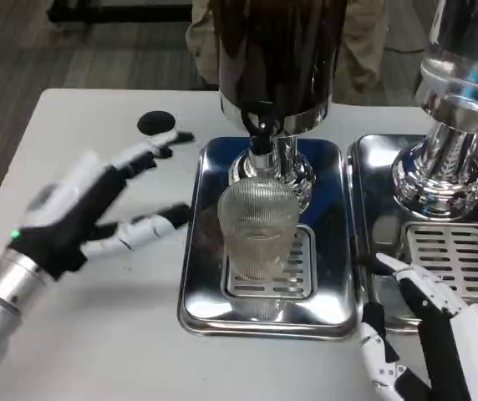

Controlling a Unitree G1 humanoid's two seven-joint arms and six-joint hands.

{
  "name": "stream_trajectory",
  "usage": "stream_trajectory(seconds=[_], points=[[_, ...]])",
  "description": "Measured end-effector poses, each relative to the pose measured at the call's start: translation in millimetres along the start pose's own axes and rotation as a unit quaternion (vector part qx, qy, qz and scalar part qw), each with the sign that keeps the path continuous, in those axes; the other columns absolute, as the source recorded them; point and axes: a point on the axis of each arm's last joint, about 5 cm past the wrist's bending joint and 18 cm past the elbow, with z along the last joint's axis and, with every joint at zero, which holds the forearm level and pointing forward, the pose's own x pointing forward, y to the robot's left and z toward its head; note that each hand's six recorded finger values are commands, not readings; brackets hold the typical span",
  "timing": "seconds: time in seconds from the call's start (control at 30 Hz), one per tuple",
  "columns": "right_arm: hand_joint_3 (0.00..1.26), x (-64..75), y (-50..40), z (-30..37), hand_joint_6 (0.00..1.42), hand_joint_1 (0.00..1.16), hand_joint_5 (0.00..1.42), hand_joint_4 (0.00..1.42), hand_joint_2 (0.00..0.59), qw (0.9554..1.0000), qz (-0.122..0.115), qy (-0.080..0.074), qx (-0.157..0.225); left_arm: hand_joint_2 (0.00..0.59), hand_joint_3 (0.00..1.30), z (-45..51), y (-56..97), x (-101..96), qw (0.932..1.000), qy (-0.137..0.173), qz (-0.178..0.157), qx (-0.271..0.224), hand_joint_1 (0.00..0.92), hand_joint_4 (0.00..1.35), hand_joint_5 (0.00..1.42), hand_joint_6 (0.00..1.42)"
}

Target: Grasp the cup under the faucet to collect the drink, then remove the cup.

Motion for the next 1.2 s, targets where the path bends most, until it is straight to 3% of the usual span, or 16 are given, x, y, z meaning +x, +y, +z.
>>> stream_trajectory(seconds=[0.2, 0.37, 0.63, 1.2], points=[[0.32, 5.6, 1.8, -3.0, 0.28, 0.42, 0.23, 0.31, 0.522, 1.0000, 0.003, -0.003, 0.003, 0.139, 0.25, 9.6, 26.5, 12.2, 0.9974, -0.048, -0.016, -0.051, 0.042, 0.22, 0.28, 0.33], [0.32, 6.7, 2.9, -3.8, 0.28, 0.42, 0.23, 0.31, 0.522, 1.0000, 0.004, -0.002, 0.005, 0.137, 0.25, 17.1, 42.0, 24.6, 0.9936, -0.073, -0.044, -0.075, 0.030, 0.22, 0.28, 0.34], [0.32, 6.8, 5.6, -3.7, 0.28, 0.42, 0.23, 0.31, 0.522, 0.9999, 0.003, 0.003, 0.013, 0.129, 0.25, 27.6, 60.1, 44.6, 0.9894, -0.100, -0.062, -0.085, 0.000, 0.23, 0.30, 0.34], [0.32, 5.6, 9.8, -3.5, 0.28, 0.42, 0.23, 0.31, 0.522, 0.9997, -0.003, 0.014, 0.021, 0.117, 0.27, 39.9, 68.0, 70.1, 0.9772, -0.131, -0.143, -0.085, 0.000, 0.24, 0.30, 0.35]])
